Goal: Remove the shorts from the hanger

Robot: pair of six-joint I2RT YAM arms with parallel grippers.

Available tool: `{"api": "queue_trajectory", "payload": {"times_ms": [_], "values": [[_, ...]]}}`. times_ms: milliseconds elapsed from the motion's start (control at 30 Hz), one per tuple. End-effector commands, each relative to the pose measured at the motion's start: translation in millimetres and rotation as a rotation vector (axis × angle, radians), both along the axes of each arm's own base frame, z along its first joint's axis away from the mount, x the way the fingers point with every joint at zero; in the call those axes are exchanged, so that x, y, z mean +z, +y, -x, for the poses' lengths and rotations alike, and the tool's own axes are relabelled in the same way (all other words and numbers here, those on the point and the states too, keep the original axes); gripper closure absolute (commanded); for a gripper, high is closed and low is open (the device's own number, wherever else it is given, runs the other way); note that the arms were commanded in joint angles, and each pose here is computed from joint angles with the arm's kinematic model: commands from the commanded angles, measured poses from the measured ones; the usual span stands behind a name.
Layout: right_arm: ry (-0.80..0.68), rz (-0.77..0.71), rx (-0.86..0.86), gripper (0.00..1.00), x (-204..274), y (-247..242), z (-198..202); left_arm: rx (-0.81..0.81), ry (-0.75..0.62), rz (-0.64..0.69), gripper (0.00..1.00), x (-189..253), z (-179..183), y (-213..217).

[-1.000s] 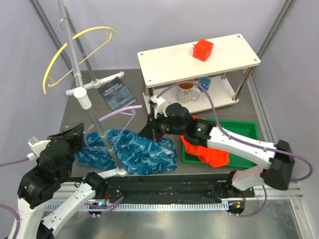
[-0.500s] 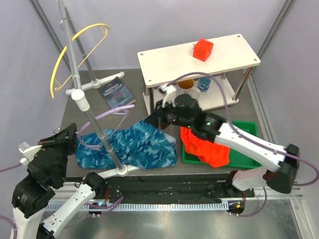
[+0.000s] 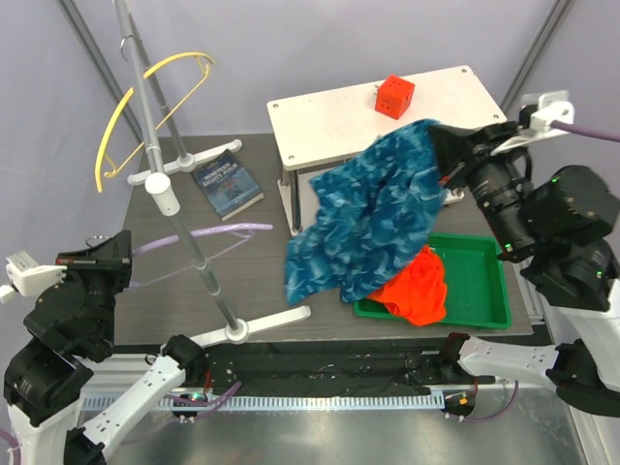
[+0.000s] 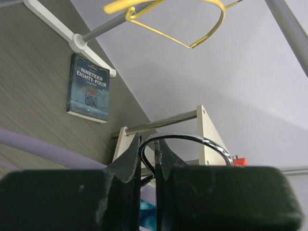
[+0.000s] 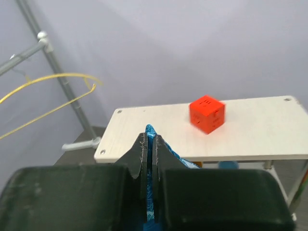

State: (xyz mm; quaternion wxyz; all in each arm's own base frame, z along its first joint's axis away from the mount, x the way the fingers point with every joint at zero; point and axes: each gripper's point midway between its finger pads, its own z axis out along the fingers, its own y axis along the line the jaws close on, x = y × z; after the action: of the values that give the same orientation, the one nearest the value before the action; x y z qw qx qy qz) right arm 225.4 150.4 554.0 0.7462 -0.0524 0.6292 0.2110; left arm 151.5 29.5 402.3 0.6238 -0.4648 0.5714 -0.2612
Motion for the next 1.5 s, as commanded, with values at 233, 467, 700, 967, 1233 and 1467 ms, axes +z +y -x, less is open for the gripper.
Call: {"api": "queue_trajectory", "payload": {"times_ms": [233, 467, 700, 967, 1233, 1467], "values": [[-0.269, 0.129, -0.510, 0.99, 133, -143, 32, -0.058, 0.046, -0.192, 1.00, 6, -15, -13], [-0.275, 0.163, -0.625, 0.99, 133, -199, 62, -0.079, 0.057, -0.212, 1.00, 5, -16, -16], [-0.236, 0.116, -0.622, 0.99, 120, -228, 74, -0.091, 0.064, -0.228, 1.00, 9, -20, -21], [-0.201, 0.184, -0.534, 0.99, 91, -186, 54, -0.111, 0.066, -0.219, 1.00, 9, -22, -26], [-0.245, 0.074, -0.309, 0.99, 56, -102, 45, -0.137, 0.082, -0.209, 1.00, 4, -23, -32], [-0.277, 0.238, -0.271, 0.99, 41, -23, 36, -0.153, 0.094, -0.200, 1.00, 0, -23, -35]]}}
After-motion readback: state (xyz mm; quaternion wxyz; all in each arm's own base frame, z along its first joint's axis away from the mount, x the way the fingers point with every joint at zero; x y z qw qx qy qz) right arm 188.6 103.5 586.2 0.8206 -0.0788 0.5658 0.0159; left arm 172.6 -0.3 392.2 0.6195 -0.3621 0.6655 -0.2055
